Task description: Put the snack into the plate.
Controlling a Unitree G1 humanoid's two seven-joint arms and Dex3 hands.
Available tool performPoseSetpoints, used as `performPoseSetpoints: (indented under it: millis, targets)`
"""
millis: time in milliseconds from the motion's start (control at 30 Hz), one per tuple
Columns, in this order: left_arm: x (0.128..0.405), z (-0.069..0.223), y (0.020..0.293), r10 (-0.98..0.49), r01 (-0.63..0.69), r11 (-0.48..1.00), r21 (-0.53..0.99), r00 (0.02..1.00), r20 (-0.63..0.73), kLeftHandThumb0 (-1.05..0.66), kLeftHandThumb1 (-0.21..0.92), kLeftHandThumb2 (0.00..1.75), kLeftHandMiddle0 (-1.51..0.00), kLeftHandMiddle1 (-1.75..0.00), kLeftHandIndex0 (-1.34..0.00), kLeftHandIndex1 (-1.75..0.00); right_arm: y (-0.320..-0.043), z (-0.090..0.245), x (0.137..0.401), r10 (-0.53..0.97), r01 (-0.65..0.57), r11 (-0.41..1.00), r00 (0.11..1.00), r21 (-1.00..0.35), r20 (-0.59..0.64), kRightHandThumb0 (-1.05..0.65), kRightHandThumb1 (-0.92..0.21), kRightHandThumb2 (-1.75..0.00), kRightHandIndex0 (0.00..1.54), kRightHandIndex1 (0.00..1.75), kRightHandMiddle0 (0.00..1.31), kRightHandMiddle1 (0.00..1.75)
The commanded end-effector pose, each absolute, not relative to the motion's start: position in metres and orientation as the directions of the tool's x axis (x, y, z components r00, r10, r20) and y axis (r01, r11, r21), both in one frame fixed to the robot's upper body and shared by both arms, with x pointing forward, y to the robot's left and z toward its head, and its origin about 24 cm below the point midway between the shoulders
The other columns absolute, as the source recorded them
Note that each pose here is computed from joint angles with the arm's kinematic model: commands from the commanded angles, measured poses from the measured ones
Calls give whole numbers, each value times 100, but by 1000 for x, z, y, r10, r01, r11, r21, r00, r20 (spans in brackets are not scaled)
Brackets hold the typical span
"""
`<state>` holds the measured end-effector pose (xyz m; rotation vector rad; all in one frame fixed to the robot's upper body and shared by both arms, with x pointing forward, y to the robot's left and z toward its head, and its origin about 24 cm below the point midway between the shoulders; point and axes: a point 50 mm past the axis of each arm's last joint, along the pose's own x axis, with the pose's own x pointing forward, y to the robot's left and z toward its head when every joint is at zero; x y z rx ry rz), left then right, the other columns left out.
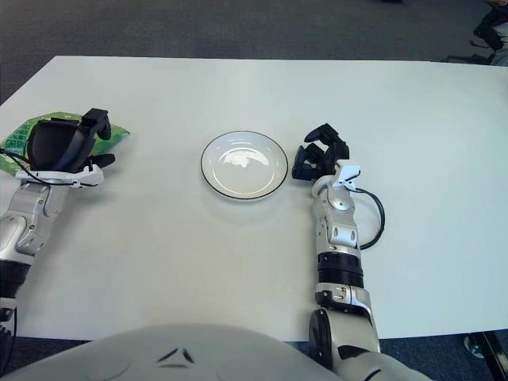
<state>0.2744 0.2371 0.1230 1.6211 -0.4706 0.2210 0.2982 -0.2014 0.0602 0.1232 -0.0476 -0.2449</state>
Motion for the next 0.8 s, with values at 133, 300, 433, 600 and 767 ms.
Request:
performPoseSetpoints:
  millis: [133,300,433,600,767]
  targets:
    - [269,131,238,-165,-406,-154,901,909,382,-44,46,112,-60,-175,-49,-174,-204,21,281,-243,257,961,961,104,-133,-1,7,-175,89,175,69,172]
    - [268,133,237,-166,-388,-208,898,919,359,-42,55,101,-45,-175,-43,-174,-204,21,281,-237,252,962,962,101,-135,-1,7,-175,89,175,70,172]
    - [265,138,237,-171,-377,-242,894,923,343,-40,61,94,-40,-175,-39,-174,-204,20,282,-232,246,964,963,100,-137,-1,7,-175,89,175,69,172]
    - [252,152,230,-195,-402,-248,882,912,361,-39,67,86,-44,-175,-34,-175,-204,20,282,-223,237,966,965,99,-140,-1,6,-175,89,175,68,174]
    - [239,164,216,-200,-420,-240,875,903,379,-38,72,79,-58,-175,-31,-174,-205,20,283,-218,233,968,965,96,-143,-1,6,-175,88,175,68,174]
